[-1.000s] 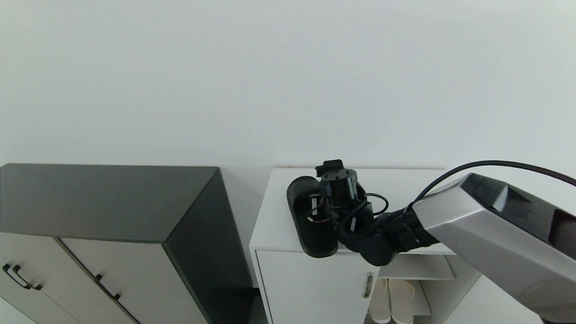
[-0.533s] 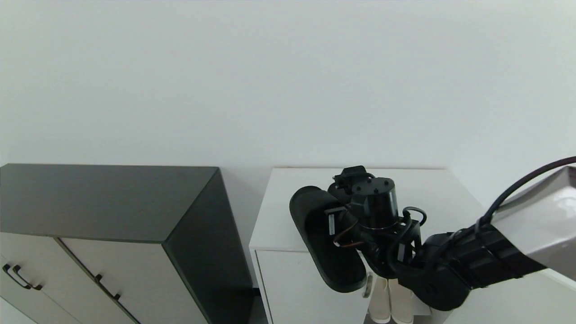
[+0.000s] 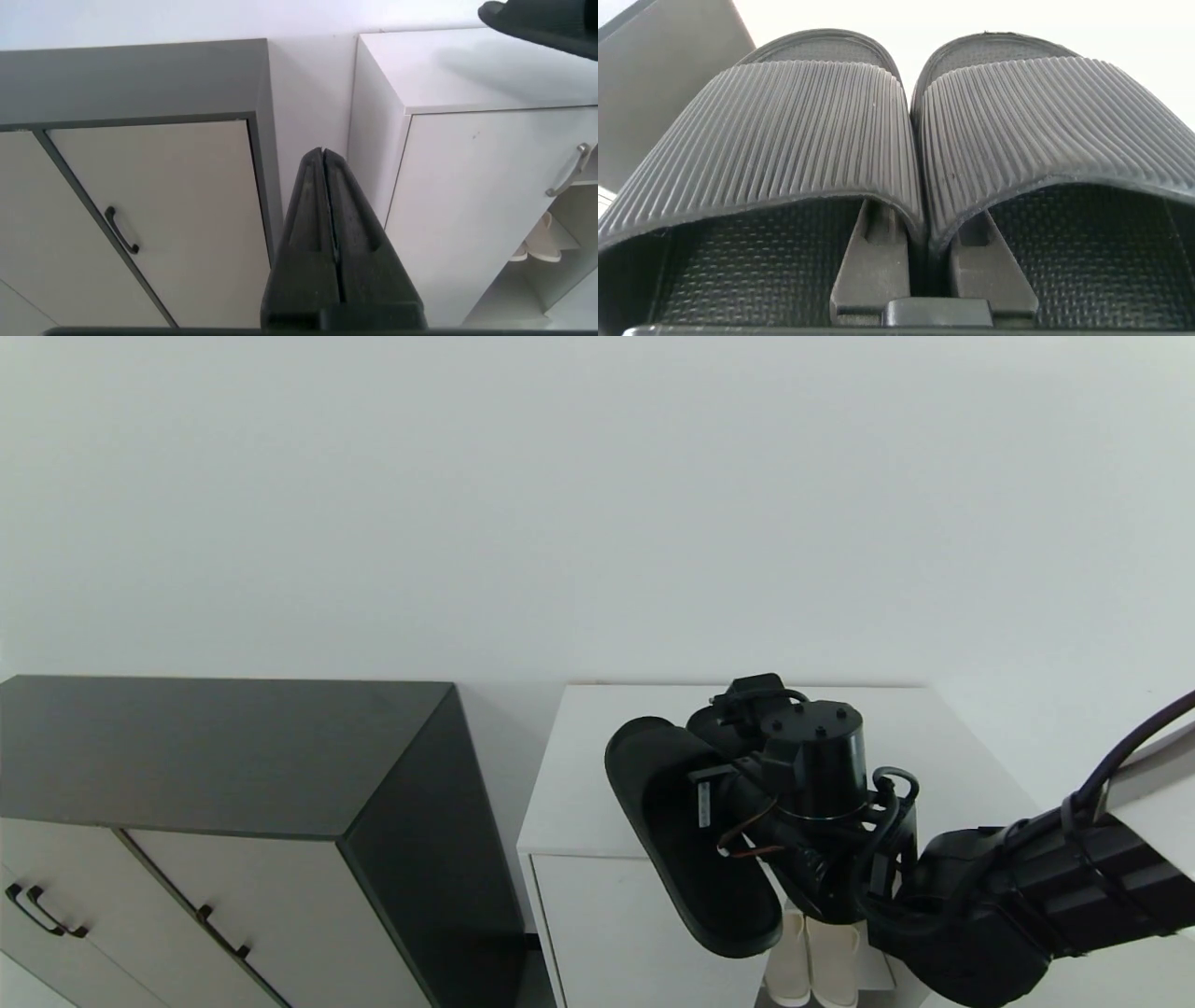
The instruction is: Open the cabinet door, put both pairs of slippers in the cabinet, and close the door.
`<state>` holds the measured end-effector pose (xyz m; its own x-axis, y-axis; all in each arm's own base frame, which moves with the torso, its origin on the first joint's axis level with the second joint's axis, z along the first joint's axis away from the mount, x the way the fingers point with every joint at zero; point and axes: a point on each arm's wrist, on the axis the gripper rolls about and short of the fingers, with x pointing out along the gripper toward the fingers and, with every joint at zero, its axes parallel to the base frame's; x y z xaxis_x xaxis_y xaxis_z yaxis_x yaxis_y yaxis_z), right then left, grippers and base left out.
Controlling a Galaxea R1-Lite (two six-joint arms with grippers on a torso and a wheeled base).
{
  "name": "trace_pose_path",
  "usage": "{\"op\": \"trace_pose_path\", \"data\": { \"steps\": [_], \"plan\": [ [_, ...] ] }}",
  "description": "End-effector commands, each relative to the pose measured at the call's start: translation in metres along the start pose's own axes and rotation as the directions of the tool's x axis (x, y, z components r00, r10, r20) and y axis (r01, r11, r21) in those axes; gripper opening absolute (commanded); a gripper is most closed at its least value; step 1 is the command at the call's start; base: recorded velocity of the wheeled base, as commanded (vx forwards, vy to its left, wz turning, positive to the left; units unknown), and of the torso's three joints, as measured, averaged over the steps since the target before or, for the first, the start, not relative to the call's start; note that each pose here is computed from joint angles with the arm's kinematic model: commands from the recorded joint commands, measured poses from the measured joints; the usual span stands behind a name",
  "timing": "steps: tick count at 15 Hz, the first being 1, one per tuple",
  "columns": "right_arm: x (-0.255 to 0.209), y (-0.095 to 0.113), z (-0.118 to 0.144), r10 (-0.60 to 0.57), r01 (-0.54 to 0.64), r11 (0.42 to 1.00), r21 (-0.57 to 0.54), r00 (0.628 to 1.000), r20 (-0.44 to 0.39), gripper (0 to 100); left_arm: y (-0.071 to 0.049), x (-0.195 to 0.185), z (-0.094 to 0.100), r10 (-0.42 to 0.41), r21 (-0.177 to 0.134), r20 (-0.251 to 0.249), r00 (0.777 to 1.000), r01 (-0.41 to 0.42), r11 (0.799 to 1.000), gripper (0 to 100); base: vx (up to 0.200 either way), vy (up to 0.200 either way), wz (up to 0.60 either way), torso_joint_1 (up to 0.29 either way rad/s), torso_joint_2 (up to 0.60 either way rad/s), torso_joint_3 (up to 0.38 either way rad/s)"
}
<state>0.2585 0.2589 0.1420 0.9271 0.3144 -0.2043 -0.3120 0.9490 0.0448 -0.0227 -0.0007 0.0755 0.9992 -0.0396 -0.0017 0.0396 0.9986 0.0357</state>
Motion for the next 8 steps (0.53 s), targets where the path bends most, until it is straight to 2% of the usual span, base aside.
{"op": "trace_pose_path", "data": {
  "steps": [1,8],
  "plan": [
    [0.0002,0.0001,-0.0007,-0.002,0.002,1.0,-0.001,1.0,-0.001,0,0.0,0.0,0.0,-0.002,-0.005,0.0,1.0,0.002,1.0,0,-0.2,0.0,0.0,0.002,0.0,-0.002],
    [0.003,-0.0005,-0.0051,-0.009,0.009,1.0,-0.007,1.0,-0.012,0,0.0,0.0,0.0,-0.002,-0.011,0.0,1.0,0.002,1.0,0,-0.2,0.0,0.0,0.002,0.0,0.001]
  ]
}}
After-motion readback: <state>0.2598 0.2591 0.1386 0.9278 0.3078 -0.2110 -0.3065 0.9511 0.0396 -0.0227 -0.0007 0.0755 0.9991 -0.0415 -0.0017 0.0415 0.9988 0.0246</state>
